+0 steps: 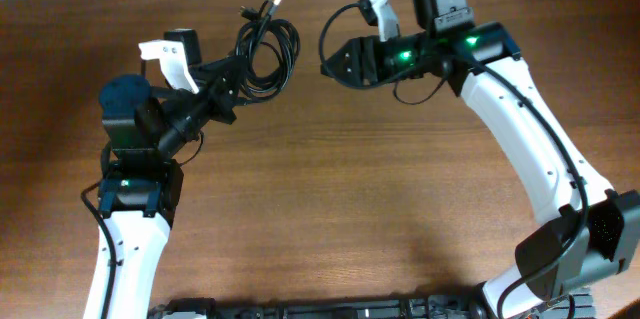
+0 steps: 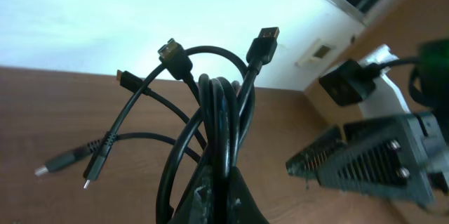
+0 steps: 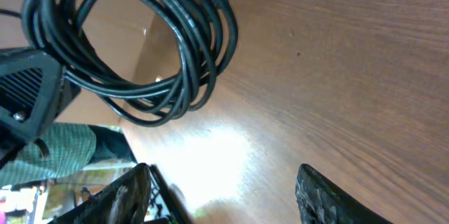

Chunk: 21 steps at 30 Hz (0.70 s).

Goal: Untangle cables
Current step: 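Move the left gripper to the hanging cables and grasp a strand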

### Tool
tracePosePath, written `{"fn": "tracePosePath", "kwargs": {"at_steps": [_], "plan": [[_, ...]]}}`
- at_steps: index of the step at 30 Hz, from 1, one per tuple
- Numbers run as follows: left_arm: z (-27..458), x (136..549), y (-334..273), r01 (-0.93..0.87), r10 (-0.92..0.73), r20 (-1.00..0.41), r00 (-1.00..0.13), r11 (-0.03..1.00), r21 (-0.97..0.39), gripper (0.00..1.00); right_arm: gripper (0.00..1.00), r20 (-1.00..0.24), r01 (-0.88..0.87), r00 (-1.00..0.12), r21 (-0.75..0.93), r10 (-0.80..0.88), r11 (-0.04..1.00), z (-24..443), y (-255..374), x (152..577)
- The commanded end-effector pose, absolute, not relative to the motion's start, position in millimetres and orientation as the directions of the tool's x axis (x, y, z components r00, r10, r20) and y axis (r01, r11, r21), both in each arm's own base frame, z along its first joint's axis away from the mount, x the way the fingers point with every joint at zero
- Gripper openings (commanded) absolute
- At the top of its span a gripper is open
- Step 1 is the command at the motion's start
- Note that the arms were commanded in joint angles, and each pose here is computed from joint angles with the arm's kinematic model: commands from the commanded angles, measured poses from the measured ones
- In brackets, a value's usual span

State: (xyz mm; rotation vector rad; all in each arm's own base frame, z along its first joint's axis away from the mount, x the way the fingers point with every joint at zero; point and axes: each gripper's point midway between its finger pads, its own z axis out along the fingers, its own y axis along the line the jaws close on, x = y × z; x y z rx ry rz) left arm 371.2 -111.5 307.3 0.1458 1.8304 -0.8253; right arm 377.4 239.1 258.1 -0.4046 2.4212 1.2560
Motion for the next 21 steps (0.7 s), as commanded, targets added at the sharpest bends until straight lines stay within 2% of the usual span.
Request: {"fn": "tracePosePath", "kwargs": {"at_steps": [1, 5, 7, 11, 16, 18, 21], "plan": [[325, 350, -136, 0.693, -0.101, -0.949, -0.298, 0.661, -0.288, 0.00, 0.63, -0.583, -0.585, -0.795, 0.660, -0.170, 0.472, 277, 241, 368], [329, 328, -153, 0.824, -0.013, -0.977, -0.211, 0.536, -0.185, 0.00, 0.63, -0.652, -0.682, -0.718, 0.587, -0.246, 0.435, 274, 242, 362], [330, 323, -156, 0.849, 0.005, -0.983, -0.184, 0.505, -0.157, 0.00, 0.63, -0.677, -0.724, -0.678, 0.549, -0.285, 0.418, 271, 240, 358], [330, 323, -156, 0.849, 0.005, -0.983, -0.183, 0.506, -0.155, 0.00, 0.59, -0.695, -0.750, -0.651, 0.529, -0.305, 0.397, 271, 241, 356], [331, 323, -156, 0.848, 0.004, -0.983, -0.182, 0.507, -0.155, 0.00, 0.58, -0.717, -0.774, -0.630, 0.548, -0.298, 0.318, 281, 247, 347], [330, 329, -152, 0.816, -0.021, -0.975, -0.219, 0.545, -0.195, 0.00, 0.58, -0.717, -0.773, -0.631, 0.550, -0.297, 0.316, 281, 247, 347], [326, 350, -136, 0.676, -0.141, -0.931, -0.336, 0.653, -0.343, 0.00, 0.58, -0.712, -0.768, -0.637, 0.554, -0.294, 0.322, 281, 246, 347]]}}
